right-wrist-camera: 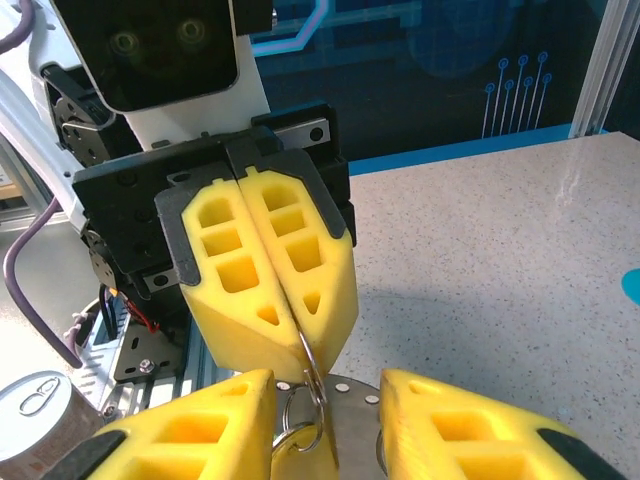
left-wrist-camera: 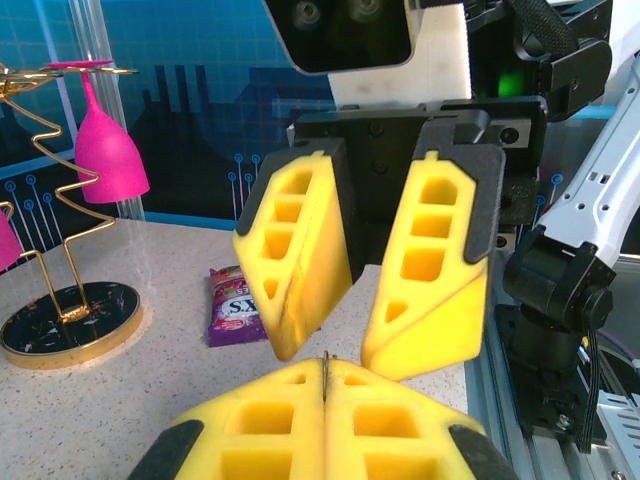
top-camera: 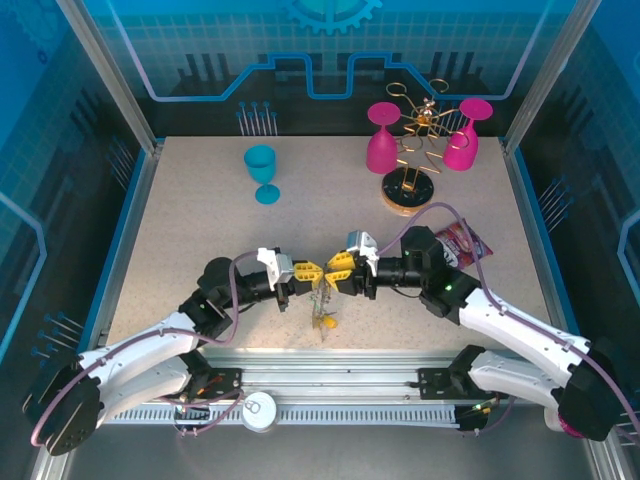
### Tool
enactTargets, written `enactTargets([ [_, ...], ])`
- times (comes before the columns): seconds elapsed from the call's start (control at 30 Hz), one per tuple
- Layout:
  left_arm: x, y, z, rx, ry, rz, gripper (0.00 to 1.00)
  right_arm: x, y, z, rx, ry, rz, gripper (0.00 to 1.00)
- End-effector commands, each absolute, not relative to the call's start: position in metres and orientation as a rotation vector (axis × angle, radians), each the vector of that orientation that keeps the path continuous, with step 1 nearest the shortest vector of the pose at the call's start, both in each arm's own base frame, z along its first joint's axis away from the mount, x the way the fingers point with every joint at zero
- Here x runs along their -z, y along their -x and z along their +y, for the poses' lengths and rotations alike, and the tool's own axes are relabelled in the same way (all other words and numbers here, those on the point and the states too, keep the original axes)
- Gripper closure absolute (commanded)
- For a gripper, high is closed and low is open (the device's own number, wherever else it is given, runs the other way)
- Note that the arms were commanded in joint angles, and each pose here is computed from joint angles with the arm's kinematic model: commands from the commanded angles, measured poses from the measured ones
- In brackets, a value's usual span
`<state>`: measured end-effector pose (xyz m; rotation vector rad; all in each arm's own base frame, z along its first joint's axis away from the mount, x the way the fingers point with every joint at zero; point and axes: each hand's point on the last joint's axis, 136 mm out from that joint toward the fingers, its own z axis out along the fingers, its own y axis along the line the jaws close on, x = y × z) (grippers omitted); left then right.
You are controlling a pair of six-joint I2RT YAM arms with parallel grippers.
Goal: Put the keys on the keyring
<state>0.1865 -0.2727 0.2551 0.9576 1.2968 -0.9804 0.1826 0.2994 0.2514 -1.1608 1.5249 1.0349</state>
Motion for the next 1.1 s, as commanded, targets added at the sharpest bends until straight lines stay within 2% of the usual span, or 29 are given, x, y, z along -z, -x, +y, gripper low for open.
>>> enactTargets([
  [0.0,-0.286,-0.179,-0.275,1.005,-0.956,1.181,1.00,-0.263,-0.182,0.303,-1.039,1.185,1.454,0.72],
  [0.37,-0.286,-0.178,-0.275,1.013,-0.956,1.178,1.00,-0.260,-0.182,0.309,-1.053,1.222,1.438,0.81],
  [0.57,-0.286,-0.178,-0.275,1.014,-0.956,1.176,1.00,-0.260,-0.179,0.312,-1.061,1.248,1.418,1.00],
  [0.6,-0.286,-0.178,-0.275,1.013,-0.956,1.176,1.00,-0.259,-0.179,0.311,-1.056,1.253,1.416,1.00],
  [0.77,-0.284,-0.177,-0.275,1.013,-0.959,1.181,1.00,-0.256,-0.179,0.308,-1.034,1.262,1.422,1.00],
  [0.83,-0.284,-0.177,-0.275,1.014,-0.959,1.180,1.00,-0.253,-0.181,0.306,-1.011,1.248,1.427,0.80],
  [0.87,-0.284,-0.177,-0.275,1.013,-0.959,1.180,1.00,-0.252,-0.182,0.305,-1.003,1.243,1.423,0.74],
  [1.07,-0.284,-0.177,-0.275,1.016,-0.962,1.179,1.00,-0.249,-0.183,0.305,-1.011,1.243,1.429,0.73],
])
